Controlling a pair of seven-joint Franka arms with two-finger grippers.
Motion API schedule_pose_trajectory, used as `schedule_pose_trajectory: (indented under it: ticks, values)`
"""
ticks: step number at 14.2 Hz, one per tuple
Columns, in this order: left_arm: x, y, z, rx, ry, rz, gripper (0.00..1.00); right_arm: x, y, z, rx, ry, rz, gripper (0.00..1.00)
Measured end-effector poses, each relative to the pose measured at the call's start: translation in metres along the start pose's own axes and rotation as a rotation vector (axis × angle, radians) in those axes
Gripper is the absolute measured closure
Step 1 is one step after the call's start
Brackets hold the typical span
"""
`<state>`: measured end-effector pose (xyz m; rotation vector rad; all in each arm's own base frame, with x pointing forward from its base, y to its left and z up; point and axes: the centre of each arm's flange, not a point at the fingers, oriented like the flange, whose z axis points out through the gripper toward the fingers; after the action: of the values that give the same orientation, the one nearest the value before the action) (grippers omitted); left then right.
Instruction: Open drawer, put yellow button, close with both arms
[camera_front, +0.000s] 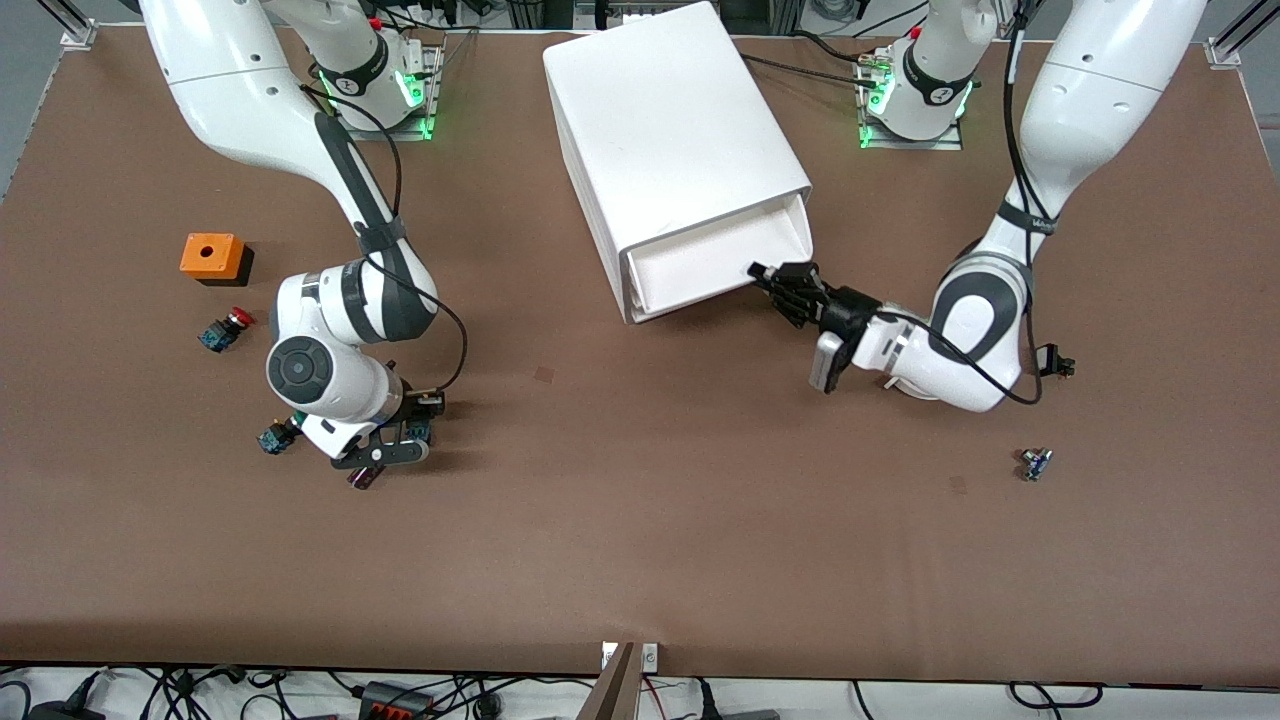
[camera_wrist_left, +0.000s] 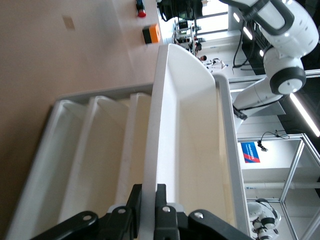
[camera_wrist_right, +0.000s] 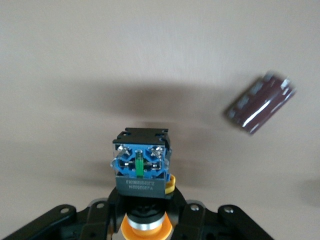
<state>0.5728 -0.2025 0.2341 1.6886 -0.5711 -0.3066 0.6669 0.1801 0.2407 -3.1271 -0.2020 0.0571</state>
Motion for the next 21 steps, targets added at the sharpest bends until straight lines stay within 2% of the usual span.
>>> schedule_pose_trajectory:
  ticks: [3, 5, 7, 9, 12, 14, 16, 17, 21]
  values:
    - [0.01, -0.004, -0.02, 0.017, 0.025, 0.014, 0.85, 0.02, -0.026, -0.068, 0.022, 0.121, -0.036, 0.64]
    - [0.011, -0.005, -0.022, 0.019, 0.027, -0.01, 0.82, 0.023, -0.064, -0.111, 0.036, 0.178, -0.088, 0.64]
    - [0.011, -0.007, -0.025, 0.028, 0.036, -0.026, 0.68, 0.015, -0.112, -0.144, 0.046, 0.183, -0.152, 0.64]
    - [0.011, -0.009, -0.035, 0.038, 0.053, -0.034, 0.49, -0.002, -0.166, -0.175, 0.053, 0.163, -0.187, 0.64]
    - [0.01, 0.004, -0.06, 0.009, 0.057, -0.115, 0.21, -0.031, -0.237, -0.222, 0.074, 0.169, -0.183, 0.64]
    - [0.013, 0.026, -0.08, 0.032, 0.036, -0.2, 0.01, -0.053, -0.279, -0.238, 0.09, 0.174, -0.166, 0.64]
    - [0.021, 0.063, -0.1, 0.113, -0.014, -0.314, 0.0, -0.079, -0.321, -0.237, 0.1, 0.166, -0.155, 0.64]
    - [0.025, 0.083, -0.11, 0.18, -0.046, -0.376, 0.0, -0.091, -0.34, -0.233, 0.102, 0.159, -0.153, 0.64]
    - [0.027, 0.137, -0.14, 0.519, -0.143, -0.594, 0.0, -0.126, -0.388, -0.223, 0.103, 0.142, -0.174, 0.64]
